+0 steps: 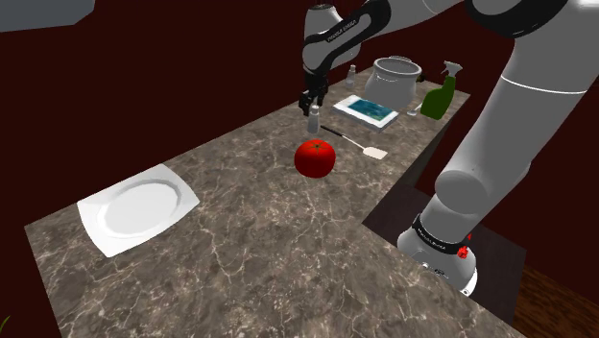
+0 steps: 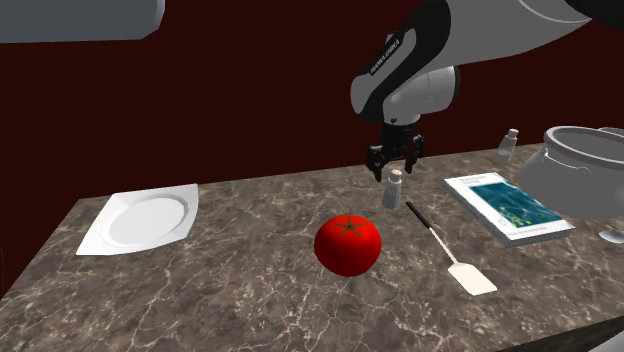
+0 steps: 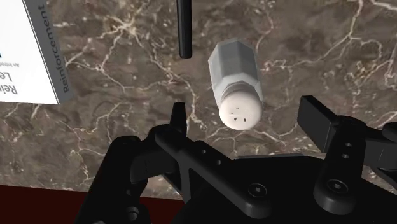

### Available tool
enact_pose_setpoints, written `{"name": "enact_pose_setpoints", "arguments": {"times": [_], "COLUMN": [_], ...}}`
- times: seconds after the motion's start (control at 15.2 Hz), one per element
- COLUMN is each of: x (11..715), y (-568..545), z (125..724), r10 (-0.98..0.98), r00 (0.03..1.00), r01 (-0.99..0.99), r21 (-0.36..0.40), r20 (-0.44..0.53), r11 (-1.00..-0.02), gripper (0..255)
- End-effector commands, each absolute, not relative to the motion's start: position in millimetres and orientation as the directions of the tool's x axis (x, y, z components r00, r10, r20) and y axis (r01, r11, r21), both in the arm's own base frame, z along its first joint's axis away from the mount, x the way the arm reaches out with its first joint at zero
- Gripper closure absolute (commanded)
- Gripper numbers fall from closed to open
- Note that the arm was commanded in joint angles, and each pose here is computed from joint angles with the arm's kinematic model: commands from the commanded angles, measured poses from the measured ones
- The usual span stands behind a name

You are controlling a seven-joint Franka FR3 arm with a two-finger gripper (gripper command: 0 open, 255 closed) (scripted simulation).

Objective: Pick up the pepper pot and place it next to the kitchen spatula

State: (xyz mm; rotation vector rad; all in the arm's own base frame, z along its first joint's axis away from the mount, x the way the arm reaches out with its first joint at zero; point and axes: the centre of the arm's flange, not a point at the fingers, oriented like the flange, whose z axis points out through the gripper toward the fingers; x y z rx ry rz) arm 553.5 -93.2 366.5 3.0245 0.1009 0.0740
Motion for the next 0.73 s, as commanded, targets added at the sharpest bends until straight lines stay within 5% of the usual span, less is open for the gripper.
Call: {"name": "enact_pose_setpoints", "arguments": {"times": [0.0,0.66], "x": [554,551], "y": [-93,-88], "z": [367,416], "r10": [0.069,0.069], "r00": [0.997,0.997], "r01": [0.064,0.064], "r21": [0.116,0.116], "r20": [0.045,0.045], "r11": [-0.991,-0.991], "gripper": [0,0]}}
